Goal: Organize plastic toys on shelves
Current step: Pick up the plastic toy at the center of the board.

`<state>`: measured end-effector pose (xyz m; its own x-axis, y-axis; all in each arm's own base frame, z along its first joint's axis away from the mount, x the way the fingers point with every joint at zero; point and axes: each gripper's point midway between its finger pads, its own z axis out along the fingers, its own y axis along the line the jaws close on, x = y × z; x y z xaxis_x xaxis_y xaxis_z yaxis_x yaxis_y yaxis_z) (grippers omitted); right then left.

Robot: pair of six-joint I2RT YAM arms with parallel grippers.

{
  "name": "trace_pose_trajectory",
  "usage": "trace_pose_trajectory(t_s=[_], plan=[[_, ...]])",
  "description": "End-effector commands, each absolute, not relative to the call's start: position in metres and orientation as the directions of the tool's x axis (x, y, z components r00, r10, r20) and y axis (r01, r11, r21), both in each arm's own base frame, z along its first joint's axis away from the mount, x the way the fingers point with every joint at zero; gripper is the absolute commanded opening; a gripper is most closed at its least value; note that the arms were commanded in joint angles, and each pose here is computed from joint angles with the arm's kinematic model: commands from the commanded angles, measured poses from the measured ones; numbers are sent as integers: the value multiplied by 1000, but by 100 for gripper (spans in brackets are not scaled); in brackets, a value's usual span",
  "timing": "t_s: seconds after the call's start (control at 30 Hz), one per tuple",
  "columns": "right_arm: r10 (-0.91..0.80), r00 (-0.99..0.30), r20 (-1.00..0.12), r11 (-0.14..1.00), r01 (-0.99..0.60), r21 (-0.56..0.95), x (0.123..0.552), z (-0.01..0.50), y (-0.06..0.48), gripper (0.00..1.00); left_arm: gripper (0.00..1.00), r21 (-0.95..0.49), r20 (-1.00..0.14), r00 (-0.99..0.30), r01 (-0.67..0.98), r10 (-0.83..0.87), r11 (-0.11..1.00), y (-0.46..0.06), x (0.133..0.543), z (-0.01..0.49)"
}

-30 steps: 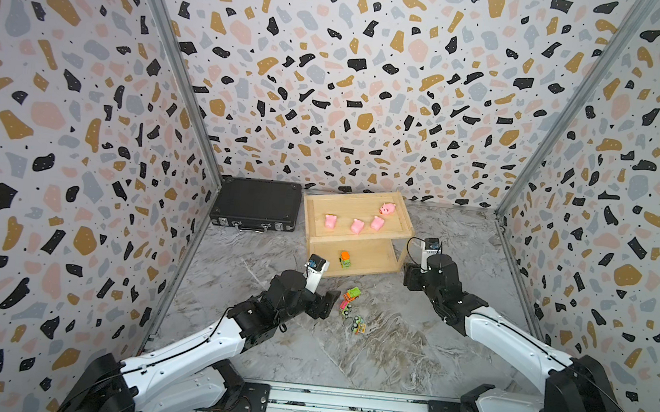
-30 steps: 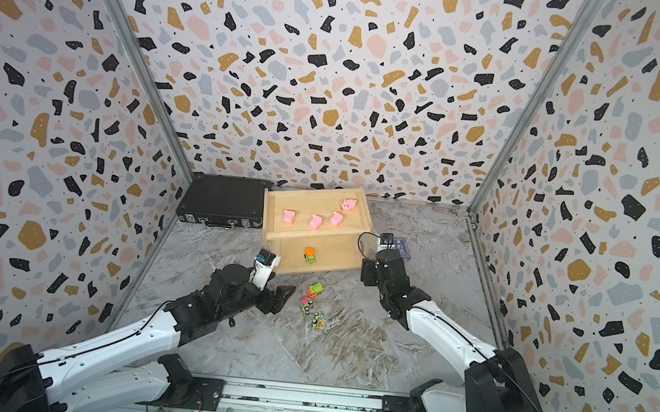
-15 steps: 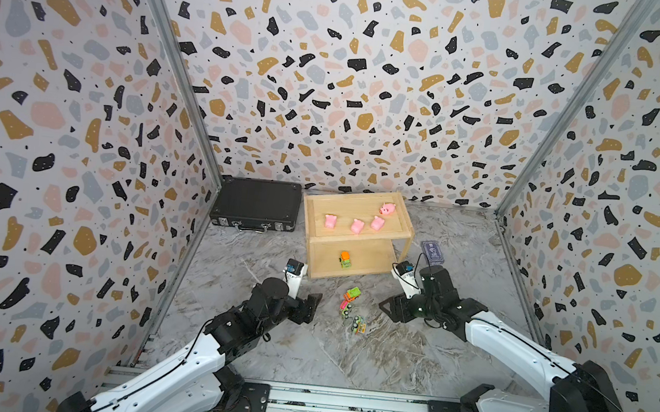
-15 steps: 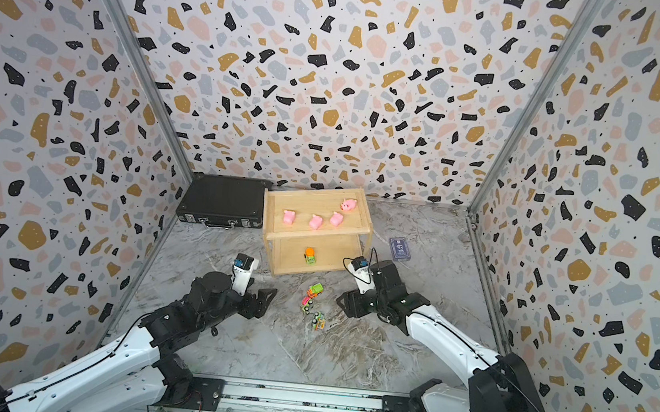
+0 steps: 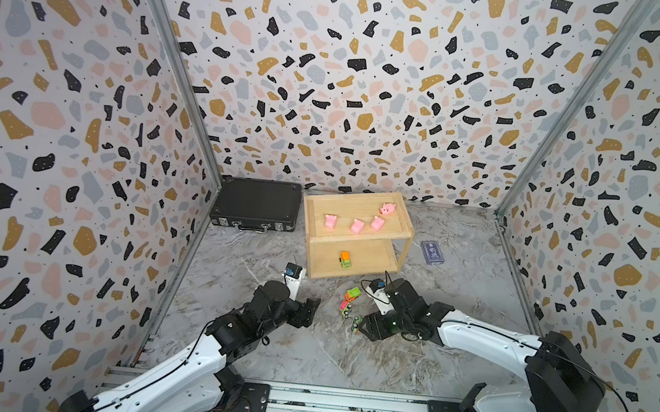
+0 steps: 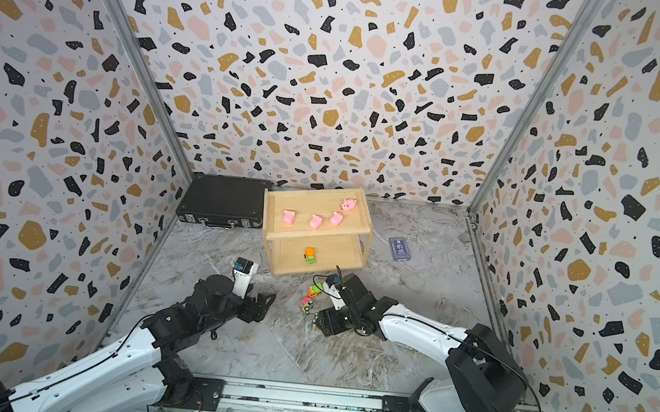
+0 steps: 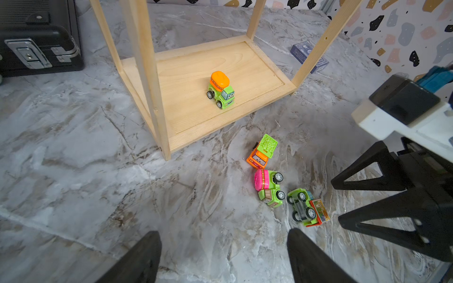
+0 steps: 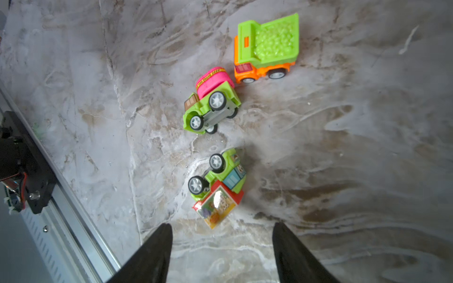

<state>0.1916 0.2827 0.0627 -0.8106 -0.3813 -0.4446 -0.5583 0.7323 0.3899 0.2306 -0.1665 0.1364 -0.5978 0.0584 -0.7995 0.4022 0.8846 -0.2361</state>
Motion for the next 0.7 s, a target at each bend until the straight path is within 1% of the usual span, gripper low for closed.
trace_pose_trajectory(t_s=[0.0, 0.1, 0.27, 0.4, 0.5, 0.67], plan=[[-334, -823, -459, 789, -511, 342, 203, 69, 290, 70, 84, -238, -801, -597, 387, 45, 891, -164, 232, 133], [-328, -835, -441, 818, -485, 310, 205, 61, 293, 70, 84, -236, -802, -596, 387, 46, 892, -163, 232, 133], [-356, -832, -426, 859, -471, 201, 206, 50, 295, 70, 85, -229, -802, -594, 387, 52, 893, -162, 231, 132], [-381, -831, -405, 877, -464, 127, 207, 38, 294, 64, 85, -230, -804, -593, 389, 51, 892, -162, 231, 133], [-394, -827, -402, 881, -465, 93, 206, 34, 292, 52, 85, -232, -804, -593, 387, 48, 892, -162, 231, 134], [-393, -807, -440, 883, -465, 64, 210, 37, 286, 31, 85, -238, -806, -591, 387, 41, 891, -162, 231, 136]])
